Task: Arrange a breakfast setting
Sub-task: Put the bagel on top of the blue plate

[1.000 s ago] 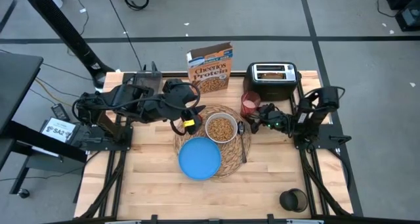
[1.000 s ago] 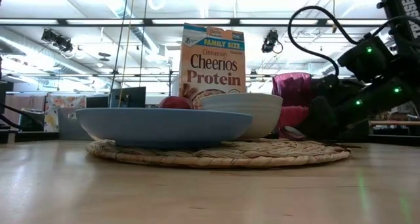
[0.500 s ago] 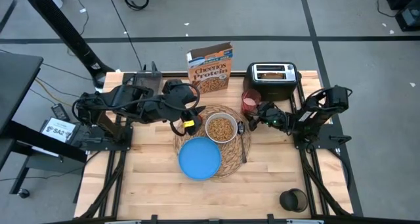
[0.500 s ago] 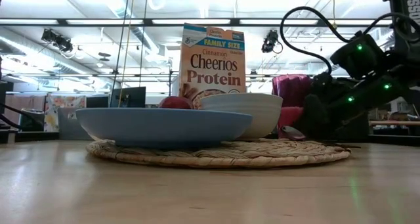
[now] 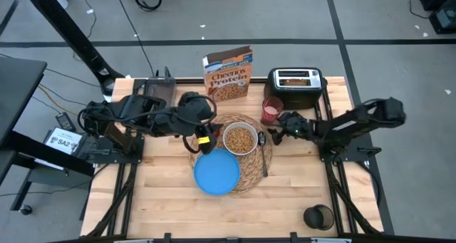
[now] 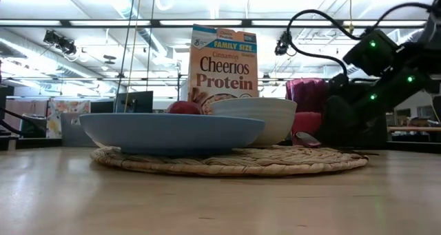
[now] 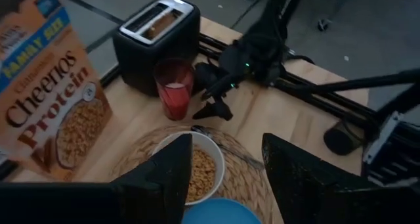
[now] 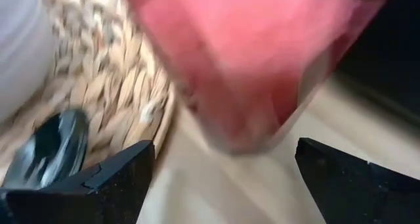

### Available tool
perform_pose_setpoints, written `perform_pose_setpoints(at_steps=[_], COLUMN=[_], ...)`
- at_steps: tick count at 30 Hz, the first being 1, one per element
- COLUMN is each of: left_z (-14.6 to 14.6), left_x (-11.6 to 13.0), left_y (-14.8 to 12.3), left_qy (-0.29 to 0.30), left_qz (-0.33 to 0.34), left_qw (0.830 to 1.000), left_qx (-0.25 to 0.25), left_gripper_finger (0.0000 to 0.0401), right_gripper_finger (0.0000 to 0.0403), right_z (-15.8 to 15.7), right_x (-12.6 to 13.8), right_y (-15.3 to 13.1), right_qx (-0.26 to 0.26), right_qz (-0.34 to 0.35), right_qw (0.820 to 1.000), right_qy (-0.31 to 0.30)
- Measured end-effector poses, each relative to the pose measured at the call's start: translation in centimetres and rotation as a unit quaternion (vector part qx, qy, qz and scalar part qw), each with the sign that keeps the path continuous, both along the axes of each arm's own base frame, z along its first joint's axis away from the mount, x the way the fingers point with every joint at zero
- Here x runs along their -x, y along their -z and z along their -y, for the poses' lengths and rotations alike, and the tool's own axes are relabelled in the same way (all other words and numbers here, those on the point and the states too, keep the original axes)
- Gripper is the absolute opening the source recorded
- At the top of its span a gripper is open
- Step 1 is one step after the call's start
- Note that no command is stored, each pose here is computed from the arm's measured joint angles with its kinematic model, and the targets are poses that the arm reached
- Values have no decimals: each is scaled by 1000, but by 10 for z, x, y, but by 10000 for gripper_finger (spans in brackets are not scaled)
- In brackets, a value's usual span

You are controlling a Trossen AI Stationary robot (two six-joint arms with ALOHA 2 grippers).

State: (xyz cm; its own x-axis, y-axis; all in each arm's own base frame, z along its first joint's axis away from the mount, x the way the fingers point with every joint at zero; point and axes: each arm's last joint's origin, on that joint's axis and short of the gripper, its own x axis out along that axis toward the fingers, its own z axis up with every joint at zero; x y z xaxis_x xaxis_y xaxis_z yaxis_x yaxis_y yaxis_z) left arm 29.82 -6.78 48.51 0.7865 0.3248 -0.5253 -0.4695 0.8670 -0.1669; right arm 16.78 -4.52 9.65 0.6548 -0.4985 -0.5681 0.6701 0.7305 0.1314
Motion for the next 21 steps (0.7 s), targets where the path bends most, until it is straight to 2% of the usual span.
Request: perform_pose_setpoints(at_steps=[5, 11, 16, 21], left_z=[0, 1, 1, -1], left_x=[0, 0, 2, 8], left_y=[0, 2, 4, 2], left_qy=[22, 54, 76, 93], left_qz=[-10, -28, -51, -67], left_qw=[1000, 998, 995, 991], left_qx=[-9, -24, -49, -75], left_gripper_finger=[175, 156, 141, 139], right_gripper_finger=[365, 349, 346, 346], right_z=[-7, -22, -33, -30], right_x=[-1, 7, 14, 17], right_y=[-23, -73, -150, -239], right_qx=[-58, -161, -179, -159], right_qz=[-76, -157, -202, -182], right_qw=[995, 974, 961, 968], right_qy=[-14, -33, -64, -70])
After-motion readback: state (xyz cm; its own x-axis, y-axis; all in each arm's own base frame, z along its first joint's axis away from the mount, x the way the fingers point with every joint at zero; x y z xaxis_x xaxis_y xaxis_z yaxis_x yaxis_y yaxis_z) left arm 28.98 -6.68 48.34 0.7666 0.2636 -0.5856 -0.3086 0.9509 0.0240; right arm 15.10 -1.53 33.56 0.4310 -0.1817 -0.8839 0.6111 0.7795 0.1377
